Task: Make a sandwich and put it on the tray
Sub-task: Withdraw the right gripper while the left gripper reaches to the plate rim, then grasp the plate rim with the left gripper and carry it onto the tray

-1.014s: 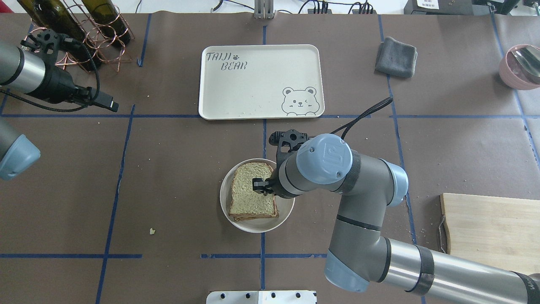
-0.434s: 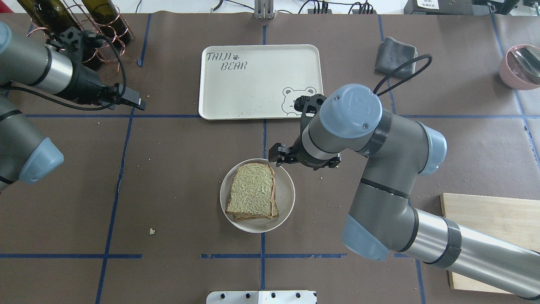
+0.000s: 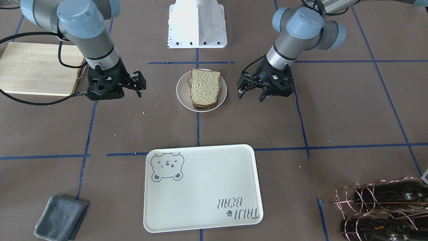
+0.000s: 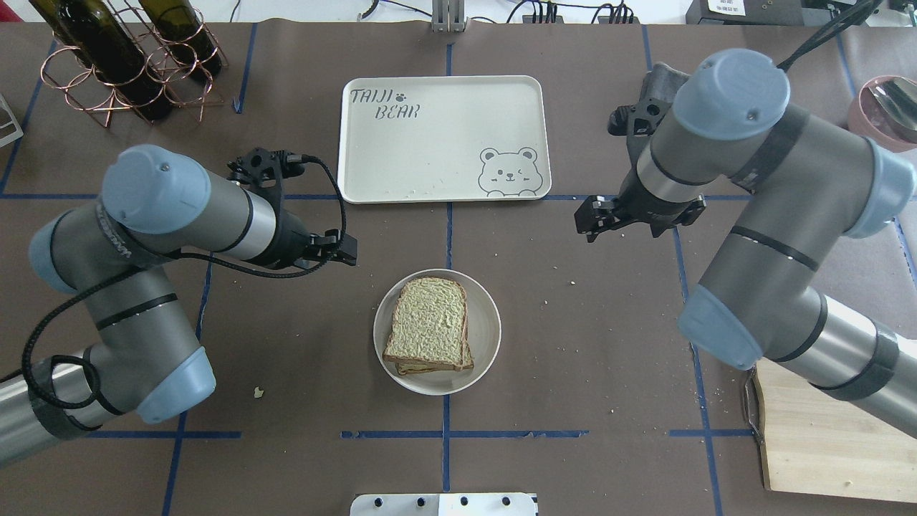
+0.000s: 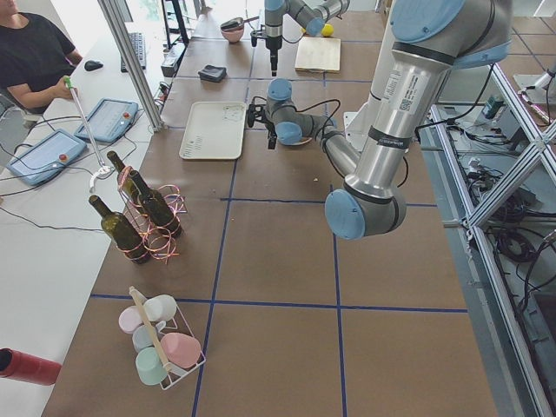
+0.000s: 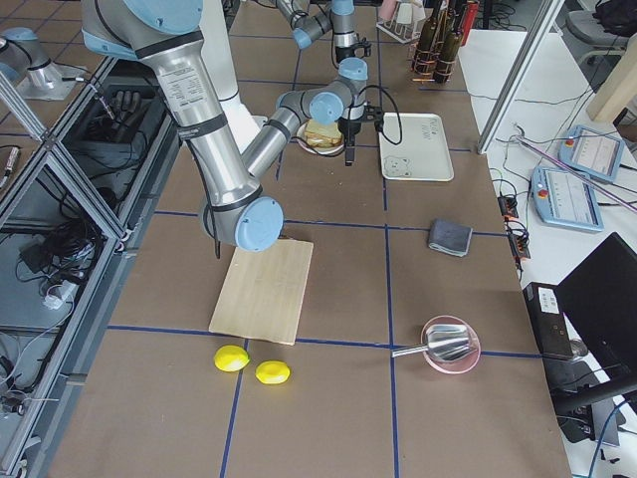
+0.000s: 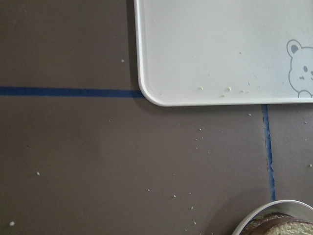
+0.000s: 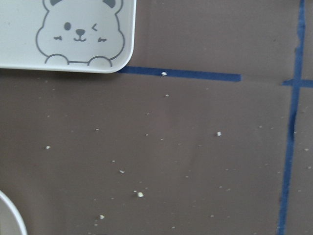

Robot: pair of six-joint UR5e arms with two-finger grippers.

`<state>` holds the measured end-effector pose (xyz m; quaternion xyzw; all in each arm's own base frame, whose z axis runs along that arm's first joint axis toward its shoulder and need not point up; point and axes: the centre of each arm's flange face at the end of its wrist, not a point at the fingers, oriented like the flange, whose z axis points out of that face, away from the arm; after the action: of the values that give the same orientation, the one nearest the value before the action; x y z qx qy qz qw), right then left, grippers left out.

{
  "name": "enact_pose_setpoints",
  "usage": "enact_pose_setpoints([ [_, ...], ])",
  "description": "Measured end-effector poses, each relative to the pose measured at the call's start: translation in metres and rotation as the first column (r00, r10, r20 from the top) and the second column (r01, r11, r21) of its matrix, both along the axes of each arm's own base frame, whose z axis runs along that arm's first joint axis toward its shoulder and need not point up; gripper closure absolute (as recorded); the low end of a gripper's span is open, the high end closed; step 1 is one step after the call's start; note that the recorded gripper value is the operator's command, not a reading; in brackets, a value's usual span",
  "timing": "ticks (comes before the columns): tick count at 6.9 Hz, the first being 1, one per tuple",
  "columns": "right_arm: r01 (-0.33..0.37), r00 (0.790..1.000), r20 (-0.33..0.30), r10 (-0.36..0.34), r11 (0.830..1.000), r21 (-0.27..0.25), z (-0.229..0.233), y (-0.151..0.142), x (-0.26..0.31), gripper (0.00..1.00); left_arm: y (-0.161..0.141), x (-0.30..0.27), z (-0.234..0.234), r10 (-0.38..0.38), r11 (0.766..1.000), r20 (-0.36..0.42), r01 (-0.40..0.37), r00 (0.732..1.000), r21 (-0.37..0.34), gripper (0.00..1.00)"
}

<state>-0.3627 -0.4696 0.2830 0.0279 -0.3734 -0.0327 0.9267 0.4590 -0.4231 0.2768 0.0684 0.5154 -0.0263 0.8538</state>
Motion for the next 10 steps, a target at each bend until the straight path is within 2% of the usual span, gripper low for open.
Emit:
enact_pose_setpoints([
  [1, 0.022, 1.000, 0.003, -0.022, 1.000, 0.006, 0.017, -0.016, 0.035, 0.00, 0.017, 0.022, -0.002, 0.006, 1.000, 0.011, -0.006, 1.000, -0.014, 0.46],
  [3, 0.040, 0.998, 0.039, -0.040, 0.999, -0.005, 0.041, -0.038, 0.094, 0.00, 0.044, 0.053, -0.001, 0.028, 0.999, 0.022, -0.028, 0.999, -0.030, 0.48],
  [5, 0.035, 0.998, 0.050, -0.034, 0.999, -0.010, 0.049, -0.045, 0.116, 0.00, 0.056, 0.072, -0.001, 0.045, 0.998, 0.028, -0.043, 0.999, -0.041, 0.51],
  [7, 0.030, 0.998, 0.051, -0.029, 1.000, -0.010, 0.050, -0.046, 0.120, 0.00, 0.065, 0.085, 0.002, 0.066, 0.997, 0.034, -0.064, 0.997, -0.046, 0.61],
  [8, 0.029, 0.998, 0.052, -0.028, 1.000, -0.010, 0.050, -0.047, 0.121, 0.00, 0.070, 0.091, 0.003, 0.075, 0.996, 0.036, -0.073, 0.997, -0.049, 0.62],
  [9, 0.027, 0.998, 0.052, -0.026, 1.000, -0.010, 0.050, -0.047, 0.122, 0.00, 0.071, 0.094, 0.002, 0.076, 0.996, 0.035, -0.074, 0.997, -0.055, 0.69],
  [10, 0.024, 0.998, 0.053, -0.024, 1.000, -0.011, 0.050, -0.048, 0.124, 0.00, 0.071, 0.097, 0.001, 0.074, 0.996, 0.034, -0.072, 0.997, -0.061, 0.91],
])
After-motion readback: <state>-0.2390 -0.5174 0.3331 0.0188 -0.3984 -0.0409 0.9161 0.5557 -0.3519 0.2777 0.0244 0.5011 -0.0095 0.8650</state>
